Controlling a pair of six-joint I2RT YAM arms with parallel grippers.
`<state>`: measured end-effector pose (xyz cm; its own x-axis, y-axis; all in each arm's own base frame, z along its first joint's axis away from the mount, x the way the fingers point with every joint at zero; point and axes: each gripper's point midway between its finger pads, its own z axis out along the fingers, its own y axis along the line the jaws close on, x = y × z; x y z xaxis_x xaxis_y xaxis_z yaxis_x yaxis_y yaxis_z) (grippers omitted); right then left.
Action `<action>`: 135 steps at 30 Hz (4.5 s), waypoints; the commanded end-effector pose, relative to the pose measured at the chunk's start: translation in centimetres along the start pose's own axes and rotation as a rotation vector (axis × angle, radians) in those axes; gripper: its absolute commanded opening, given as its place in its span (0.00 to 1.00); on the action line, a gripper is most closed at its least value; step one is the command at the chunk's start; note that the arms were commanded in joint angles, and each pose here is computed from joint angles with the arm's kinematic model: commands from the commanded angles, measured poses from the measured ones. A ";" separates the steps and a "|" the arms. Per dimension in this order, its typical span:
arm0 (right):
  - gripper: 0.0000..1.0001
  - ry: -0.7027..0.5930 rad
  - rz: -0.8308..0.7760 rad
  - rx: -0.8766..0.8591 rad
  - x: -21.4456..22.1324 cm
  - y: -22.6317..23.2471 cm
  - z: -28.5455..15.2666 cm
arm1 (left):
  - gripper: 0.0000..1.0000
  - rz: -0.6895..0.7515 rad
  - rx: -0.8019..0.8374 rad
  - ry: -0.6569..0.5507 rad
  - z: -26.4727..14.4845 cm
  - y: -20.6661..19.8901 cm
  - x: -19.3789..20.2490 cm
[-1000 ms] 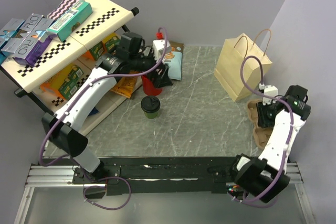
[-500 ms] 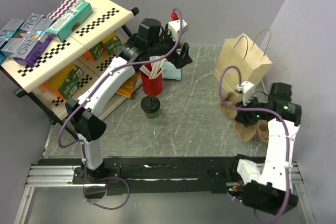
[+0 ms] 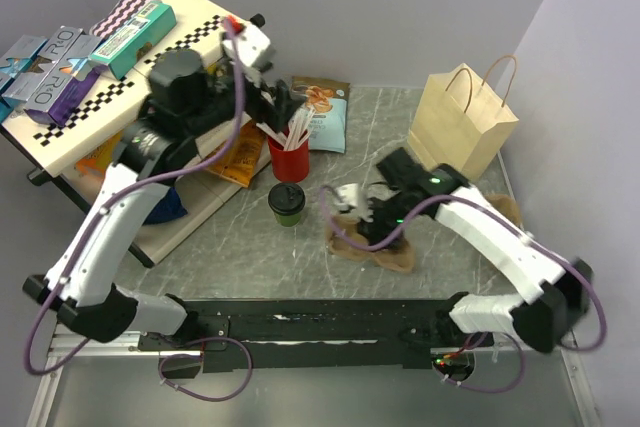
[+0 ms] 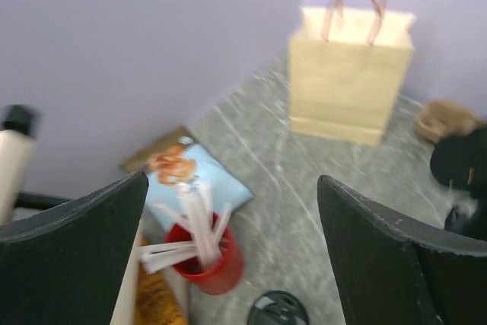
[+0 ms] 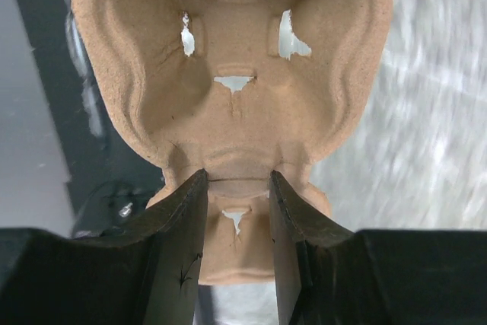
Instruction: Pack the takeout coffee
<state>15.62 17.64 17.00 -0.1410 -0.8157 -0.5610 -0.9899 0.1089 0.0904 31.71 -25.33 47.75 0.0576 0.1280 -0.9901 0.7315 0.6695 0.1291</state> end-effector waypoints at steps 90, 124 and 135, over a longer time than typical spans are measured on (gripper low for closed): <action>0.71 -0.187 0.832 1.199 11.2 -28.7 -31.5 | 0.97 -0.096 0.309 0.204 0.2 -5.7 9.1; 0.18 0.004 0.849 1.032 16.4 -30.8 -27.4 | 0.97 0.129 0.374 0.343 -2.2 -6.2 12.1; 0.00 -0.138 0.526 1.142 8.0 -27.7 -30.3 | 0.97 0.333 0.699 0.501 -8.3 -9.6 18.2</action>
<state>43.77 -12.71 27.52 -0.6798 -0.3167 -0.6615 -0.2074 0.9482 -0.2408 24.70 -25.09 31.70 0.0121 0.5730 -0.8195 0.9618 0.2175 0.1663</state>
